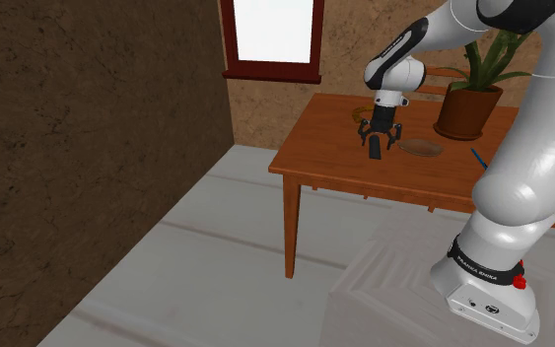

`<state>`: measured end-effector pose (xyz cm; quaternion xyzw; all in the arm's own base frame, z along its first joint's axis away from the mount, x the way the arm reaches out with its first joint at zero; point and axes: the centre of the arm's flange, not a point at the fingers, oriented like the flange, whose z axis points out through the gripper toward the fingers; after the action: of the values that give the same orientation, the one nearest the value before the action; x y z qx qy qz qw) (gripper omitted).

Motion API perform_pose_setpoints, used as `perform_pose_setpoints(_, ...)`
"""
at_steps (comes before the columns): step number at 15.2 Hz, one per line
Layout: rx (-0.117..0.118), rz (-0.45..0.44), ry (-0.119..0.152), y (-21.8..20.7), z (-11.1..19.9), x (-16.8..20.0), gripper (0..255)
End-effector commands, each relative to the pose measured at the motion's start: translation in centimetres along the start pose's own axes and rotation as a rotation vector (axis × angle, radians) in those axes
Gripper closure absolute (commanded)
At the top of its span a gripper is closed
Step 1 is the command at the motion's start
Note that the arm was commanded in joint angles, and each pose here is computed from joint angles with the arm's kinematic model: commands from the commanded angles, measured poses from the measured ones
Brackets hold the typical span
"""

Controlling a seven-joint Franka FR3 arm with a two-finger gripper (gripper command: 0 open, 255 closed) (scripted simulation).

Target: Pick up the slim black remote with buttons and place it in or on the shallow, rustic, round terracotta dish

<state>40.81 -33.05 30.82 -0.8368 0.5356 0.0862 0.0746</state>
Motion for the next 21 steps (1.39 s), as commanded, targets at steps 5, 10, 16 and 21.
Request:
perform_pose_setpoints(5, 0.000, 0.000, 0.000, -0.1, 0.0, -0.1, 255)
perform_pose_setpoints(10, 0.000, 0.000, 0.000, -0.2, 0.0, -0.1, 255)
perform_pose_setpoints(16, 0.000, 0.000, 0.000, -0.1, -2.6, -0.6, 255)
perform_pose_setpoints(21, 0.000, 0.000, 0.000, -0.2, -5.1, -1.2, 255)
